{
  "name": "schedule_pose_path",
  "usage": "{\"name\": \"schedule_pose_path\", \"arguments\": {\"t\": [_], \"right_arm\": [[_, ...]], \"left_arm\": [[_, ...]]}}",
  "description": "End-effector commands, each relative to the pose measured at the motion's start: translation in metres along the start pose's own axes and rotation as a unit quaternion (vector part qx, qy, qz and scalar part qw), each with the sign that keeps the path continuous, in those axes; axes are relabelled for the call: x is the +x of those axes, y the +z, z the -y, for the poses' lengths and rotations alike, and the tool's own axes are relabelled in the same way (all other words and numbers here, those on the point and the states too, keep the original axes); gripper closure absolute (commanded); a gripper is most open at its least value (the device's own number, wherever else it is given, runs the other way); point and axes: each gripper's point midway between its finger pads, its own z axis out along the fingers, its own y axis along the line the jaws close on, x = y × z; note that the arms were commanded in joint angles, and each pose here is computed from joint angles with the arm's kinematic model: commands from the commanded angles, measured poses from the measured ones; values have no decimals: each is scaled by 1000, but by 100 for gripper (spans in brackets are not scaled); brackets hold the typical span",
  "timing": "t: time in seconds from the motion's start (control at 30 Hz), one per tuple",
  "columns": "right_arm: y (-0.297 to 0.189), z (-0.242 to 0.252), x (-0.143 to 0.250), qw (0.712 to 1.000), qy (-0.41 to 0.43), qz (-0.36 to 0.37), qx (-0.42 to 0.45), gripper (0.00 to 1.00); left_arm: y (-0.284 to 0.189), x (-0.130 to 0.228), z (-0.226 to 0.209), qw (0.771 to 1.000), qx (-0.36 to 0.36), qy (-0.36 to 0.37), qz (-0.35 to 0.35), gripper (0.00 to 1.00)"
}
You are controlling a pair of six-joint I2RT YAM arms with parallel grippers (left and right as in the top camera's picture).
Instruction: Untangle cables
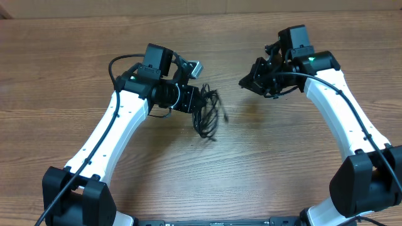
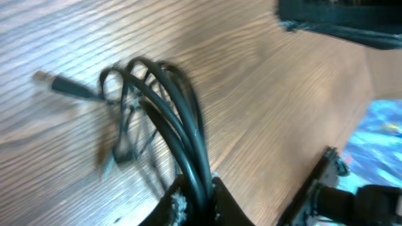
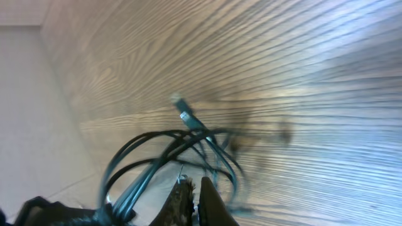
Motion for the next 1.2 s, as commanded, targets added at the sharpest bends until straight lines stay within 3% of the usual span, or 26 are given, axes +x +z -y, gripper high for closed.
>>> {"name": "schedule_pose_path", "arguments": {"t": [0.0,0.03,0.1,0.37,0.47,0.57,0.67,0.8,0.93,1.17], "right_arm": [[6,4,4,1000,-18,-6,15,96],[7,3,7,1000,-19,-9,16,96],[8,2,11,1000,-21,-14,17,96],[4,10,7,999,-34,-12,23,96],[0,16,4,999,-32,-12,27,96],[-3,21,2,999,-38,-11,29,92],[-3,22,2,998,-46,-11,30,90],[-3,22,2,998,-52,-12,30,86],[-3,22,2,998,-62,-12,30,73],[-3,25,4,997,-72,-16,37,66]], "left_arm": [[6,-1,-9,1000,-29,-4,-6,74],[11,1,-10,1000,-28,-6,-12,64],[20,4,-12,999,-26,-17,-23,57],[48,19,-18,997,-26,-27,-65,58],[51,19,-20,997,-26,-29,-68,62],[38,8,-17,998,-32,-23,-53,64],[13,-2,-23,995,-87,-28,-45,60],[-17,4,-55,972,-203,-102,-50,52],[-29,41,-103,922,-303,-231,-61,54],[-8,66,-142,910,-316,-266,-47,55]]}}
